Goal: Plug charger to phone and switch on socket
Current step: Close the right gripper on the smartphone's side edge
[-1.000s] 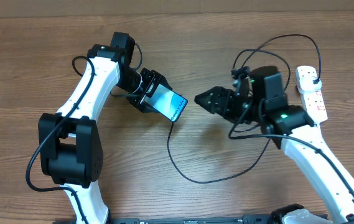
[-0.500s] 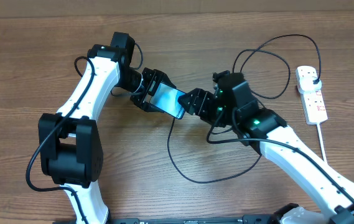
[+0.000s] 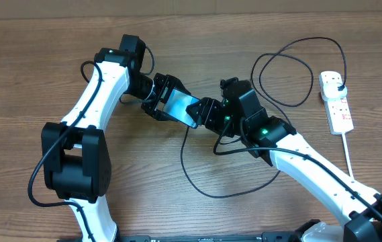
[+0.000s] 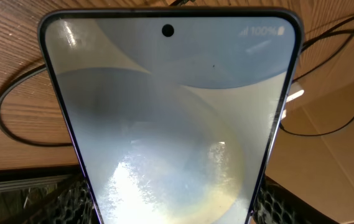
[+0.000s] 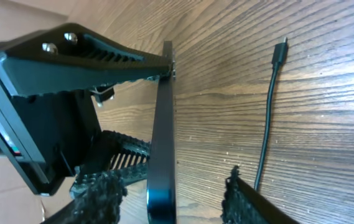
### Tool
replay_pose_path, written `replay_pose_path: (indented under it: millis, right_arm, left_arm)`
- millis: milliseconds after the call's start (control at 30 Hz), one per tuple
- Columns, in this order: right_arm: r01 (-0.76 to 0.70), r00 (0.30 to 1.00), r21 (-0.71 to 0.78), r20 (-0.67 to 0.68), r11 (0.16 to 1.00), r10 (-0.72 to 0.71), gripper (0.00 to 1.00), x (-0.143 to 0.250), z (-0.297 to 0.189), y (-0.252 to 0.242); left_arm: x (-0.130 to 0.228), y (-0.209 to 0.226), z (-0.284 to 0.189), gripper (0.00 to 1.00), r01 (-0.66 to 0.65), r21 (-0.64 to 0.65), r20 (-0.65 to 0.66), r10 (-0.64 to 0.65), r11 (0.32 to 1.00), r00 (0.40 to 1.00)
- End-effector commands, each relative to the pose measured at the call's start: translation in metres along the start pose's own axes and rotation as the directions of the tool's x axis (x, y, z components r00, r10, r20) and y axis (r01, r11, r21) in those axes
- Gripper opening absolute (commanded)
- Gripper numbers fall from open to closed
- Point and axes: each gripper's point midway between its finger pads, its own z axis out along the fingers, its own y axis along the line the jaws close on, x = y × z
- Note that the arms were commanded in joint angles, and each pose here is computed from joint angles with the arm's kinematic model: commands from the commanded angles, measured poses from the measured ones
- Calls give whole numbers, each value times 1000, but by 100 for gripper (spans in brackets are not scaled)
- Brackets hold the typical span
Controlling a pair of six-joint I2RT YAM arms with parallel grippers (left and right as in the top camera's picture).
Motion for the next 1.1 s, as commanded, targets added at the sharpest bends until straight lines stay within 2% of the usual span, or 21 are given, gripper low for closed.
replay_pose_path:
  millis: [0,400,1067]
  right_arm:
    - [14,999,-1,29,1000,-14,49,-4,0,7]
    - [25,998,19,55,1000,-26,34,-5,2,7]
    - [27,998,22,50,999,-28,27,-4,12,4]
  left_arm:
    - [9,-11,-4,61,-2,33,-34,3,999,999]
    - [9,-11,-4,61,-2,33,-35,3,999,999]
    - [9,-11,-4,61,-2,33,-35,3,999,999]
